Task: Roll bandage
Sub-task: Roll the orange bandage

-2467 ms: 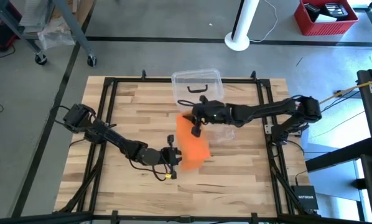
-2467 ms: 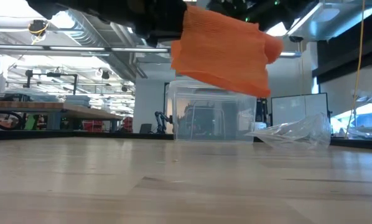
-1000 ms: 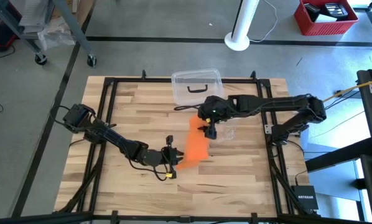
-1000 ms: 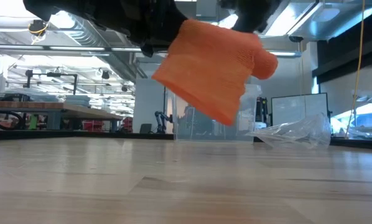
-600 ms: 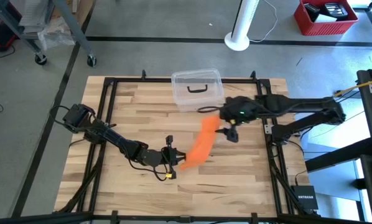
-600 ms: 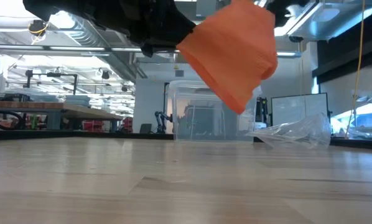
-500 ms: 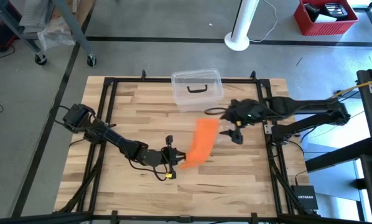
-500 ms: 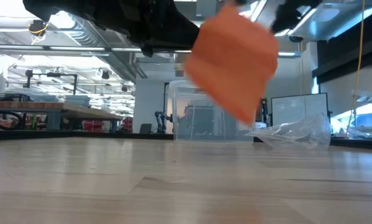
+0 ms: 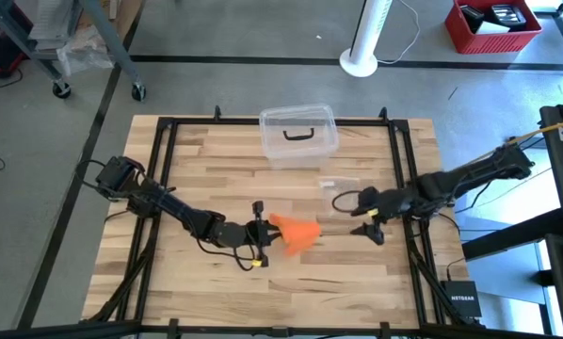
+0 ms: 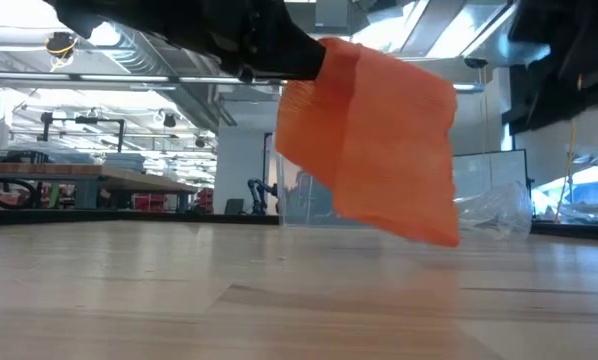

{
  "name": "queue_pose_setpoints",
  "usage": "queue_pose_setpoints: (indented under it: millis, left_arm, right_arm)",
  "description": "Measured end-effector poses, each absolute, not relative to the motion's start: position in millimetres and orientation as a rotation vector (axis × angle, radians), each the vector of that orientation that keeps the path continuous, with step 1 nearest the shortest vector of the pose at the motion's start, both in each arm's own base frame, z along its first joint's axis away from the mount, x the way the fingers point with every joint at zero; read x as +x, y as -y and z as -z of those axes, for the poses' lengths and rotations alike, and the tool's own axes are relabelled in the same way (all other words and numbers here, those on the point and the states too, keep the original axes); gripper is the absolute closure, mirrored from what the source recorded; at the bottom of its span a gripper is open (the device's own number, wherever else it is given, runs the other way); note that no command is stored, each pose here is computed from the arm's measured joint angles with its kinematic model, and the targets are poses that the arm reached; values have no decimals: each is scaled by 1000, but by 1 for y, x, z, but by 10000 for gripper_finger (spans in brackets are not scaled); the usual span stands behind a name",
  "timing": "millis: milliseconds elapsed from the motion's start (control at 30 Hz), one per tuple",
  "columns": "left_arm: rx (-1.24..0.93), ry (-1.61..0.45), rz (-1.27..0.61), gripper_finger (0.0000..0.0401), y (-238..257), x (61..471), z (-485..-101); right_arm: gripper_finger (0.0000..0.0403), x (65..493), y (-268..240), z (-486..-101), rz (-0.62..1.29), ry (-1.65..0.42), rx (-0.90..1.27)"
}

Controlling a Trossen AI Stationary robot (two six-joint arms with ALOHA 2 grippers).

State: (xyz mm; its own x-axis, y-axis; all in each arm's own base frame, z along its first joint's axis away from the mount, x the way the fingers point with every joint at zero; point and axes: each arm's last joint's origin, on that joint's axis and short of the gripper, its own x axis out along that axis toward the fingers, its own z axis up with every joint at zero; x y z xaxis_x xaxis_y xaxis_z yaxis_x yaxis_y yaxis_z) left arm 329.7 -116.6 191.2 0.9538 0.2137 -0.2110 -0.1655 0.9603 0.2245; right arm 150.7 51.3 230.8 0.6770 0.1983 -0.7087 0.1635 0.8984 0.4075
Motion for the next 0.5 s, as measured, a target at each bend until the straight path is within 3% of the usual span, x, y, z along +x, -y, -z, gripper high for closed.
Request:
queue_pose_setpoints:
  millis: [100, 333, 500]
  left_arm:
    - [204, -236, -212, 400, 111, 332, -191]
    - [217, -222, -231, 400, 104, 334, -193]
    - [211, -218, -234, 400, 104, 335, -194]
  right_arm:
    - [78, 157, -57, -207, -11, -808, 455]
    - [78, 180, -75, -175, -108, -430, 375]
    - [78, 188, -78, -145, -14, -491, 267]
